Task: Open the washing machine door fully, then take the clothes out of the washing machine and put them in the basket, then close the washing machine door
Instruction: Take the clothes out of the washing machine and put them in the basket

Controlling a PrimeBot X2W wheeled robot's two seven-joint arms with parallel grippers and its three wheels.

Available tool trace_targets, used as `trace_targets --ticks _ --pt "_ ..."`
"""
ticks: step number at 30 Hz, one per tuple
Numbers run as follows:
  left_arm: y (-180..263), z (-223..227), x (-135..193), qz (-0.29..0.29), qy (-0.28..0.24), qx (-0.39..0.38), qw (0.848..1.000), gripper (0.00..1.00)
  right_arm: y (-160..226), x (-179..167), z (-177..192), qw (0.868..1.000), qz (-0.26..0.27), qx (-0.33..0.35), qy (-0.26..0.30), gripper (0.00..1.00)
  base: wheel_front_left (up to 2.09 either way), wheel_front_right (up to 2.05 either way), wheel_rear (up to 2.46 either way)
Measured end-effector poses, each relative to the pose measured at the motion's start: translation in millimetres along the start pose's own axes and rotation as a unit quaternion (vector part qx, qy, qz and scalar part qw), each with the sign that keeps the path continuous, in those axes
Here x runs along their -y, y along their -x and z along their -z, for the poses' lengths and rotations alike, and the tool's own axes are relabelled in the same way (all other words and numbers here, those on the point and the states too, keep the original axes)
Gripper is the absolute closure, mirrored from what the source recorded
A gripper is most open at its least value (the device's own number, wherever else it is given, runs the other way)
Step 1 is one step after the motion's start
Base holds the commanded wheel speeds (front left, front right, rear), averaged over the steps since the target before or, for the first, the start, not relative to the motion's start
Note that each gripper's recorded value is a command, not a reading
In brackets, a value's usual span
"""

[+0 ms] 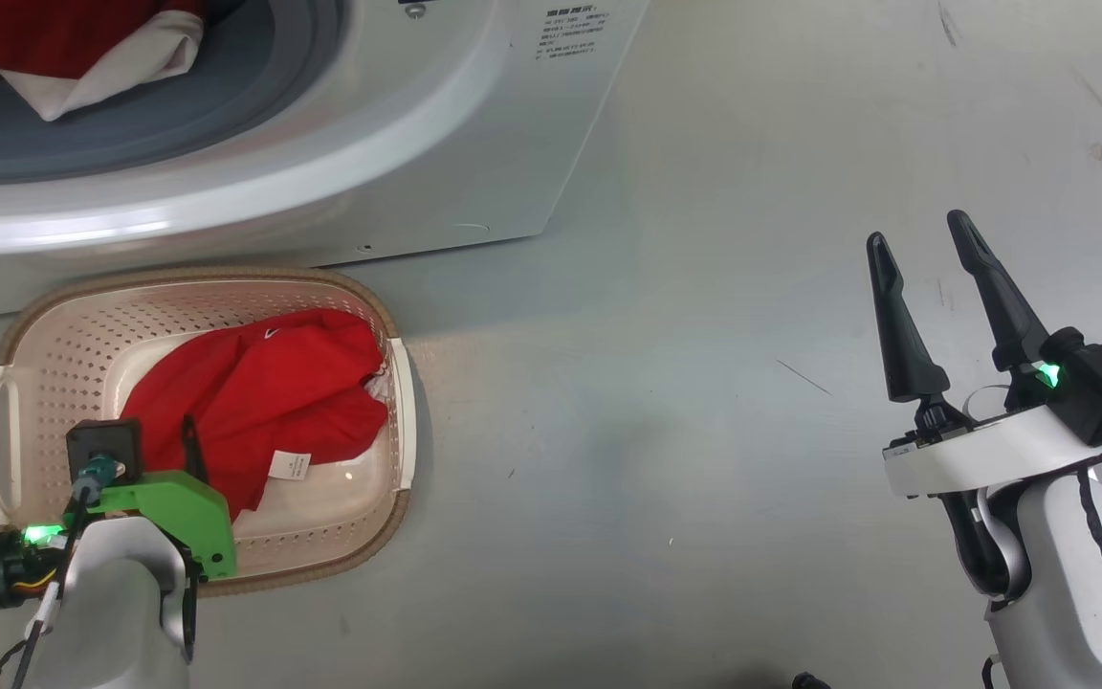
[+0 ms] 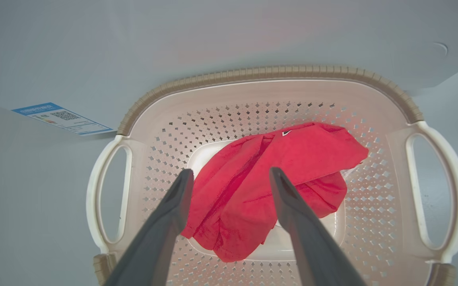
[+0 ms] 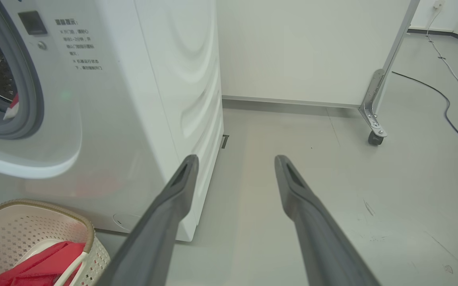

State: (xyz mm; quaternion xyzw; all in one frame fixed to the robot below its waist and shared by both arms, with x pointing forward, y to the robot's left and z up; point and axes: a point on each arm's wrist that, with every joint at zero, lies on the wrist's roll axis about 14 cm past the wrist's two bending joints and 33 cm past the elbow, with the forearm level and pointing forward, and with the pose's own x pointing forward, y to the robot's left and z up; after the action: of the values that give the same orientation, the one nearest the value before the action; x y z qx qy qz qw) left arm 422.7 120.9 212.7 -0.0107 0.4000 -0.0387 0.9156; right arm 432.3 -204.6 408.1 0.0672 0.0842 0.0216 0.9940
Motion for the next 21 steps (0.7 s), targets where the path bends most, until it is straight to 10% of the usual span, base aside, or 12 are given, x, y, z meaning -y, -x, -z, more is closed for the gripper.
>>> trace_targets --ticks 21 --pt "42 -114 10 0.025 0.000 0.179 0.984 0.00 11 -15 -45 0.998 -0.011 0.060 -0.012 0.00 0.00 0.00 0.00"
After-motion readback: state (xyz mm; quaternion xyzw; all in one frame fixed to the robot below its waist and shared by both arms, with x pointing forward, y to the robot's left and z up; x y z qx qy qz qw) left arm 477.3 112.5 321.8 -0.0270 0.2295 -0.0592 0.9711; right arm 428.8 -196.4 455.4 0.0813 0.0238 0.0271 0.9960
